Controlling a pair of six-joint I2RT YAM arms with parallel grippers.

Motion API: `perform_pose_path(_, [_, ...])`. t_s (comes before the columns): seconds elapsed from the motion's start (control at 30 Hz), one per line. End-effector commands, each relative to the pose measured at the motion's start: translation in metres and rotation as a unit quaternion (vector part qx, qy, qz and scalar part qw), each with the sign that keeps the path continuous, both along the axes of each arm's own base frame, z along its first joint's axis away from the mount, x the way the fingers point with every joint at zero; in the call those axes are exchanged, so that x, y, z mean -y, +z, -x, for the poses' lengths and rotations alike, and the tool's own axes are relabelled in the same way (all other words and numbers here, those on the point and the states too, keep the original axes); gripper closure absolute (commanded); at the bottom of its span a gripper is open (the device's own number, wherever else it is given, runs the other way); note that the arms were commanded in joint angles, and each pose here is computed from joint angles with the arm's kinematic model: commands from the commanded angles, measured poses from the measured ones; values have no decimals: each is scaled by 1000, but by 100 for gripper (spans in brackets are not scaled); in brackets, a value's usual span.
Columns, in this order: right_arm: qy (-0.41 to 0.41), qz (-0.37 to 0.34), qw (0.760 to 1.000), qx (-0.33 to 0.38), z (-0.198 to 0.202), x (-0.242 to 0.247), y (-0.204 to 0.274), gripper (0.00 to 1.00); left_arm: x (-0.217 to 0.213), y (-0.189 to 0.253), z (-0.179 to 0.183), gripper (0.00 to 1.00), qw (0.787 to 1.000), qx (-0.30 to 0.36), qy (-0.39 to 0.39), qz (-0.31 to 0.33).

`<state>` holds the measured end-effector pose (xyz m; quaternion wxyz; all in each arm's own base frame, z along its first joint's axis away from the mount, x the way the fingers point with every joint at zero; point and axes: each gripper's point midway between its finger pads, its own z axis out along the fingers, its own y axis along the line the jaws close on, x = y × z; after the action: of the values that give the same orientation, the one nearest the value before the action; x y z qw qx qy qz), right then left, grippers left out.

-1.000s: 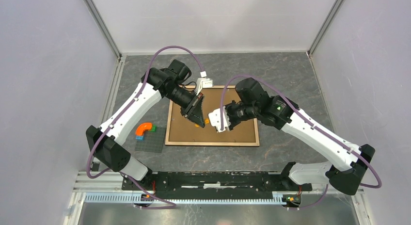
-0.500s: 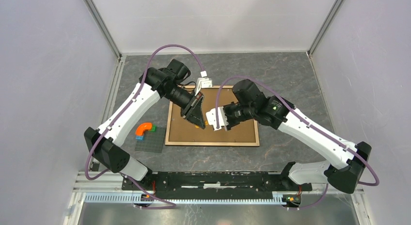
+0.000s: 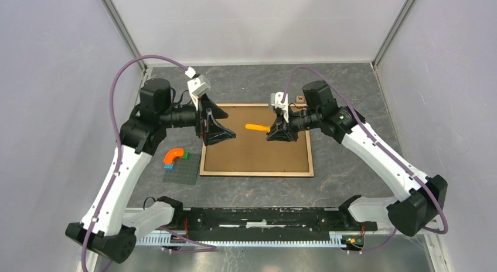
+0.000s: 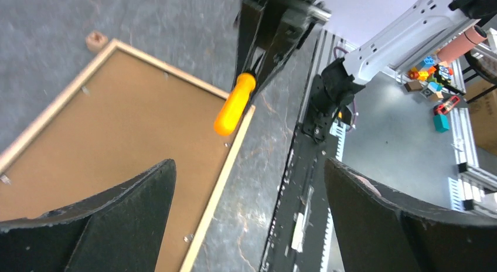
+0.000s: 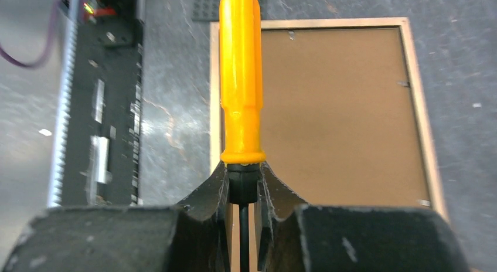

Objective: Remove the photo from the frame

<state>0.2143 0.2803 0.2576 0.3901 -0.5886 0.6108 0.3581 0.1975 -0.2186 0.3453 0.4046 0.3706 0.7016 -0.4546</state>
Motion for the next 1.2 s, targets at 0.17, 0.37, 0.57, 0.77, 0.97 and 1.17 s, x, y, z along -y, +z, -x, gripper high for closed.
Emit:
perform_pose_path(0.17, [68,-98,980,-158,40,-17,21,100,32,7,-4,2,999,18,-35,33])
perform_pose_path(0.37, [80,-116,973,-184,45,-21,27,100,56,-5,9,13,997,-25,-67,27])
perform_pose_path(0.57, [88,-129,960,-231,52,-24,27,100,68,-8,21,22,994,-11,-102,24])
perform_pose_path(0.77, [94,-140,952,-255,56,-25,31,100,72,-13,23,43,993,-18,-117,22])
perform_pose_path(0.97, [96,-146,947,-268,56,-26,33,100,74,-16,27,46,992,-22,-125,20])
perform_pose_path(1.17, [97,-144,946,-275,56,-27,32,100,77,-15,26,53,992,-28,-124,26])
